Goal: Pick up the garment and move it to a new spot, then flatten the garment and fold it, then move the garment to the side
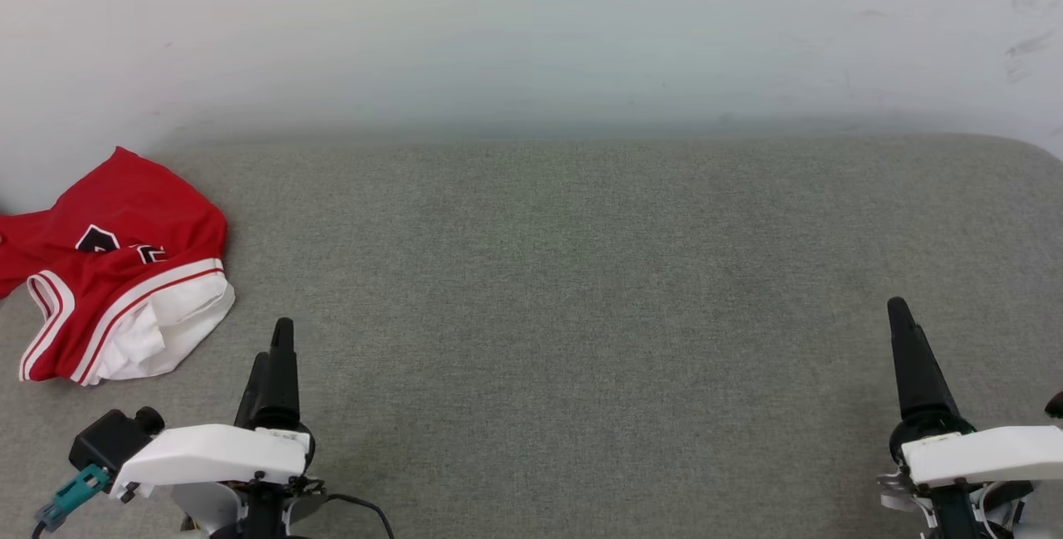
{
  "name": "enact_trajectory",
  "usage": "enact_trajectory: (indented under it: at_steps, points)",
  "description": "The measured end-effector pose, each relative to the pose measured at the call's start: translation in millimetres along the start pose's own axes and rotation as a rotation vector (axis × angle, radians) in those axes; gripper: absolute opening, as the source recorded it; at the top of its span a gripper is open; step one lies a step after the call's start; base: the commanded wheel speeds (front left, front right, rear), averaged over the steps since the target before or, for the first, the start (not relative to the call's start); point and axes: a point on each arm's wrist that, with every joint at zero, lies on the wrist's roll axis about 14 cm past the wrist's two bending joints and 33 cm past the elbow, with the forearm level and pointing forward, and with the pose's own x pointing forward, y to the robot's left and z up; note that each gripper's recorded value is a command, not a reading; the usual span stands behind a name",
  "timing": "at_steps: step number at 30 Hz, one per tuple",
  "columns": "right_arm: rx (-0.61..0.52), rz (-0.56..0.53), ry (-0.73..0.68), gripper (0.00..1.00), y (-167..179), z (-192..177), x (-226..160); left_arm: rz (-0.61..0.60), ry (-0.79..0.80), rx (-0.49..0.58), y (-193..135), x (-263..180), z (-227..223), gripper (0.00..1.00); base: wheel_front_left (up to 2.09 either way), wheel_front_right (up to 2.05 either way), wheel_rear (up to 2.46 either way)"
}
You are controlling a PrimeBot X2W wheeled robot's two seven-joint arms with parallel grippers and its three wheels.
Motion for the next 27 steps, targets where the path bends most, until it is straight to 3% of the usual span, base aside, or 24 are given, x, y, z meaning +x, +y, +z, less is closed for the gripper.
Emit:
enact_trajectory:
  at_steps: [17, 27]
  points:
    - [-0.351, 0.050, -0.003, 1.00, 11.6, -3.8, -3.2, 0.007, -0.027, 0.343, -5.7, -1.8, -5.4, 1.00, 0.00, 0.00, 0.00]
    - [-0.497, 0.088, -0.019, 1.00, 21.1, -3.8, -3.3, -0.003, -0.051, 0.504, -11.1, -2.2, -5.6, 1.00, 0.00, 0.00, 0.00]
